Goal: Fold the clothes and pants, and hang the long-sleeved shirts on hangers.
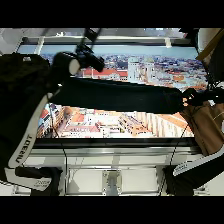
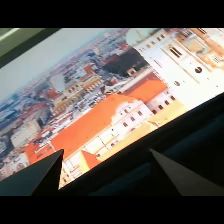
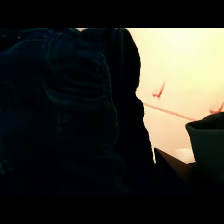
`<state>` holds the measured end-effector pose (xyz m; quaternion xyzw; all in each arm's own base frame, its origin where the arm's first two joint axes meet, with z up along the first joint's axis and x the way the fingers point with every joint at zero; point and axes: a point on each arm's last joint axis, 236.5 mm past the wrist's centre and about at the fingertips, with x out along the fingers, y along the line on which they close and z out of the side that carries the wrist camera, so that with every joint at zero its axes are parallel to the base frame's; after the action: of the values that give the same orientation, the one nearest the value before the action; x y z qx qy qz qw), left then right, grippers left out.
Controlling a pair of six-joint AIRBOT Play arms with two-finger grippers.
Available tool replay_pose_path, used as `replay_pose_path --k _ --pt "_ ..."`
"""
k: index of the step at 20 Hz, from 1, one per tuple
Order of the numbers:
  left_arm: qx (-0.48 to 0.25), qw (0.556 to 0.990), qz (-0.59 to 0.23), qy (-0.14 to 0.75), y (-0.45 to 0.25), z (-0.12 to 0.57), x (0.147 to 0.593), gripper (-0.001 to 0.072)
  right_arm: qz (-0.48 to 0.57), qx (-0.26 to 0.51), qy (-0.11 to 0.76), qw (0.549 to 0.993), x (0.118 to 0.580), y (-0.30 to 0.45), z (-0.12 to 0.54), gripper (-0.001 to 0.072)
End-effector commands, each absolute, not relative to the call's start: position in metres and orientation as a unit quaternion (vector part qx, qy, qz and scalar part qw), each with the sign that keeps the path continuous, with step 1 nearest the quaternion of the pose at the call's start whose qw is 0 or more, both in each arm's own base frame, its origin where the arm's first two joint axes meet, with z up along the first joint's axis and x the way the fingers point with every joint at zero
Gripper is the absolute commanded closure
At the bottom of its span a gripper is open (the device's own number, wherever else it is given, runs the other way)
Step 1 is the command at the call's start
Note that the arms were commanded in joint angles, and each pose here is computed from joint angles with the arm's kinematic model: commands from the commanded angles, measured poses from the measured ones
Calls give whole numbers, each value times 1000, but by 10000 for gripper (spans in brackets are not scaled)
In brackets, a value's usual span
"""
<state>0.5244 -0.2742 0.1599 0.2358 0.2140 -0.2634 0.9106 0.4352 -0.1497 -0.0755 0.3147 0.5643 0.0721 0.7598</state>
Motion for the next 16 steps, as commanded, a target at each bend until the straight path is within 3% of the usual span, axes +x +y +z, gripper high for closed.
replay_pose_path --k 1,6,11,13,15,16 --pt "264 887 -303 225 -317 128 509 118 111 317 558 759 438 -142 -90 31" --pt "271 877 -316 239 -331 106 504 118 128 335 550 754 444 -133 -96 36" --pt "272 875 -317 245 -332 99 505 118 163 314 566 745 442 -109 -95 113" --pt "273 873 -317 249 -332 94 505 118 177 310 567 743 447 -93 -93 288" --pt "274 872 -317 252 -333 90 505 118 195 331 547 744 457 -80 -79 610" --pt "274 872 -318 254 -333 89 506 118 206 345 531 746 463 -76 -67 681"
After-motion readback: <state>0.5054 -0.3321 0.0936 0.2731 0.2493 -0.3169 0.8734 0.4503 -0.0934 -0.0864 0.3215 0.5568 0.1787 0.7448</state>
